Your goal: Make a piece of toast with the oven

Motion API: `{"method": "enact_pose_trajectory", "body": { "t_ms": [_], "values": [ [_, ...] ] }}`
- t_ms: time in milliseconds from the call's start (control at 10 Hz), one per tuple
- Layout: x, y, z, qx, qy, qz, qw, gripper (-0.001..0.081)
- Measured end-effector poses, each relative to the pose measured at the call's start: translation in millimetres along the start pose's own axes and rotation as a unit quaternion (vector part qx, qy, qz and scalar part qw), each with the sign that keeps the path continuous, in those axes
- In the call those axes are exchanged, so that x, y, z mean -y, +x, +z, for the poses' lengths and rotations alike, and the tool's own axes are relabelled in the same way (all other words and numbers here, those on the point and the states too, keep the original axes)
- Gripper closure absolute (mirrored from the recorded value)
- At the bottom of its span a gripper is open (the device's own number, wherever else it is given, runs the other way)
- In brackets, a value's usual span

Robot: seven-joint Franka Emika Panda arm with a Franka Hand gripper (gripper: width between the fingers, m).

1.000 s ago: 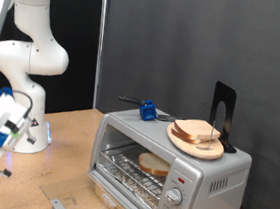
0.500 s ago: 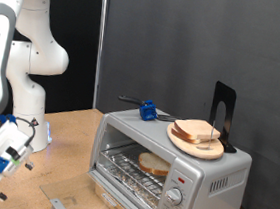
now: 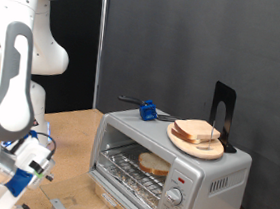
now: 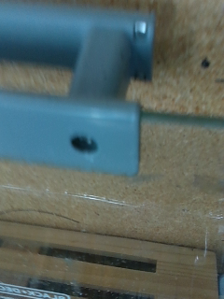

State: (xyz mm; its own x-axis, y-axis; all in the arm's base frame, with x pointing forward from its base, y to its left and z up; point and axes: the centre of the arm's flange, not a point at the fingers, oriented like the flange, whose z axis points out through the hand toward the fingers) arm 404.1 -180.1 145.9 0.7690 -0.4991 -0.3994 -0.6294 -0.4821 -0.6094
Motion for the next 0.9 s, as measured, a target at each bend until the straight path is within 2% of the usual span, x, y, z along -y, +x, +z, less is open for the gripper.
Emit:
{"method": "enact_pose_trajectory", "body": {
  "t_ms": [200, 400, 600, 900],
  "values": [
    [12, -7, 19, 0.017, 0.001, -0.008, 0.9998, -0.0002],
    [25, -16, 27, 0.039, 0.012, -0.019, 0.999, -0.0002],
    [38, -31, 19, 0.063, 0.034, -0.029, 0.997, -0.0002],
    [62, -51, -11, 0.086, 0.071, -0.033, 0.9932, -0.0002]
  ]
}}
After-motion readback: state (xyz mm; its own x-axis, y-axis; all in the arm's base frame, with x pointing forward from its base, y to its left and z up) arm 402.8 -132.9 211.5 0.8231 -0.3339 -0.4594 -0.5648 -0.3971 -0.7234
